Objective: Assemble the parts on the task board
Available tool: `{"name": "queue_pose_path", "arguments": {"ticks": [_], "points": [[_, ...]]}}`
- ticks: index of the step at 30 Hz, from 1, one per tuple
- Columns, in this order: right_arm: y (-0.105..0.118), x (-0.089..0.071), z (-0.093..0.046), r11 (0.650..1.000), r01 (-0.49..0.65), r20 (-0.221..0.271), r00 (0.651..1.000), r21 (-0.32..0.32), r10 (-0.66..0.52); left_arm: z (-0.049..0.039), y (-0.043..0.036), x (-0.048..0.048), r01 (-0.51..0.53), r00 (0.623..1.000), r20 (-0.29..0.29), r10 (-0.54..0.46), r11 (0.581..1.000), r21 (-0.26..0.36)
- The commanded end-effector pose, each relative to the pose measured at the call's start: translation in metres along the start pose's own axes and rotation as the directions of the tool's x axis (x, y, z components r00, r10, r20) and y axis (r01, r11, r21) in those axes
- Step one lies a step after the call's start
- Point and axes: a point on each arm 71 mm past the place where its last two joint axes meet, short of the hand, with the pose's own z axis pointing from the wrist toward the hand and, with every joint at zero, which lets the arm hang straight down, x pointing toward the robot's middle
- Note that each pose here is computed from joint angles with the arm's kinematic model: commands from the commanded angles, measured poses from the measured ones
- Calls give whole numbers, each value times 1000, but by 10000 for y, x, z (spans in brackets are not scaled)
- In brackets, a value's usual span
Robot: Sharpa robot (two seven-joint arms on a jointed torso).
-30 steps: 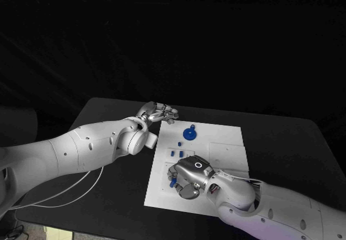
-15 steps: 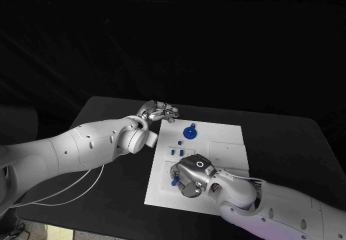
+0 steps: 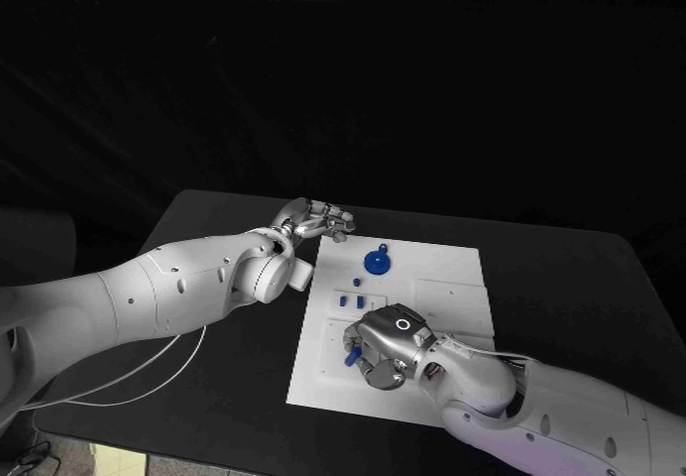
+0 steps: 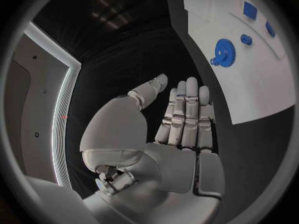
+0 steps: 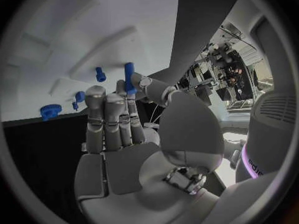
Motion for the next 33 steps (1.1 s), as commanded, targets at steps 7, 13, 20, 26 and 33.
{"name": "queue_pose_path", "arguments": {"ticks": [7,13,20,26,33], "points": [[24,42,11,1000,26,-58,998,-8,-27,4,-15,19,9,1000,-12,-9,1000,11],[73,57,47,998,55,-77,995,-19,-56,6,-17,27,10,1000,-14,-9,1000,11],[152,80,64,993,114,-86,989,-37,-117,7,-18,30,10,1000,-15,-10,1000,11],[222,92,75,992,111,-91,989,-52,-115,10,-18,33,10,1000,-15,-9,1000,11],[213,109,82,996,74,-93,993,-45,-78,10,-19,35,10,1000,-16,-10,1000,11]]}}
